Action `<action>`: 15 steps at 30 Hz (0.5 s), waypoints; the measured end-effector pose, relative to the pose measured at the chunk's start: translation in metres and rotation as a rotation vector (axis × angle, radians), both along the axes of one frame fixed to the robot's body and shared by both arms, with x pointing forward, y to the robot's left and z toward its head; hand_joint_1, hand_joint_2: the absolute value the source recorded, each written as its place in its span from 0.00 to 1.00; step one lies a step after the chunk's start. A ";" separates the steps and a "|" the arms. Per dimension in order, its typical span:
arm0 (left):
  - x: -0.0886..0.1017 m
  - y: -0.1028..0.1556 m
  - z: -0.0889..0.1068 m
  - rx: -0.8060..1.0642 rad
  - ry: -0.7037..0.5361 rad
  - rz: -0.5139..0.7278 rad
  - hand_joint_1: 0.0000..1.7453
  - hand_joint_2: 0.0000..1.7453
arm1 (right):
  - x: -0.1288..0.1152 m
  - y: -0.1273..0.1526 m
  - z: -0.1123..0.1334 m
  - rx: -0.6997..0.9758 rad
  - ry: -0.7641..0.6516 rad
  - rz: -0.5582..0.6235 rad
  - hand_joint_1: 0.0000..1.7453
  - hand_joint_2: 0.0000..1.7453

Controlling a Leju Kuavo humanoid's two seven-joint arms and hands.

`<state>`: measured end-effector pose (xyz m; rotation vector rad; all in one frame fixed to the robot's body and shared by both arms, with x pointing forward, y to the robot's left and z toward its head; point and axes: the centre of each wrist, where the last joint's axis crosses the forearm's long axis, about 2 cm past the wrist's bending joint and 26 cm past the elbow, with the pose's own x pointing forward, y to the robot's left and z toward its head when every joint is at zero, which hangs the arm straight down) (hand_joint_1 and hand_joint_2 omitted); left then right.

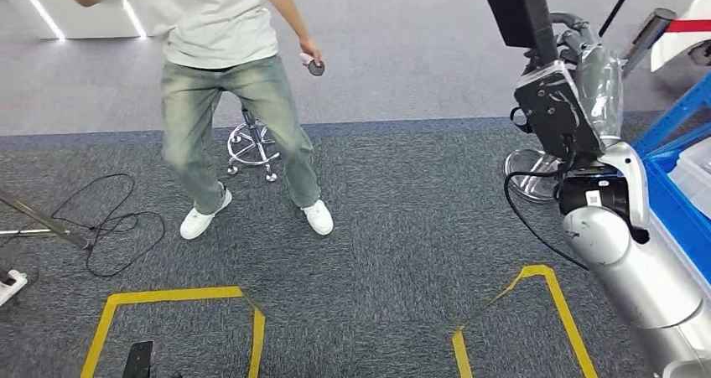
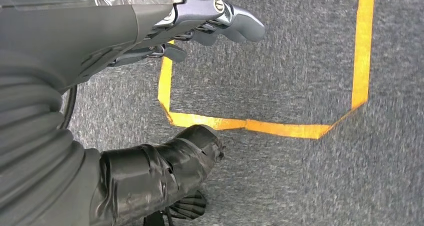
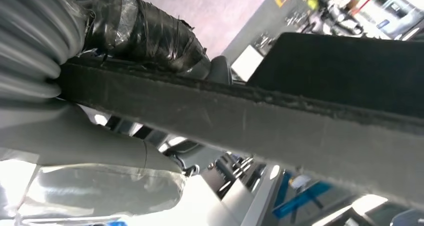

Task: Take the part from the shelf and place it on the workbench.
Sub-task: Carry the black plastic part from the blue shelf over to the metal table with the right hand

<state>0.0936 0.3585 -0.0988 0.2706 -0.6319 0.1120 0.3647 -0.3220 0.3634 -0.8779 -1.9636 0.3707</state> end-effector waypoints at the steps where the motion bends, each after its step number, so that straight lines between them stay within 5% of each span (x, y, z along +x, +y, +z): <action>1: 0.000 0.000 0.000 -0.001 0.000 0.000 0.00 1.00 | 0.000 0.000 -0.001 0.000 0.004 0.000 1.00 1.00; 15: 0.000 0.001 0.000 0.002 0.000 -0.001 0.00 1.00 | -0.001 -0.001 0.001 0.000 -0.002 -0.004 1.00 1.00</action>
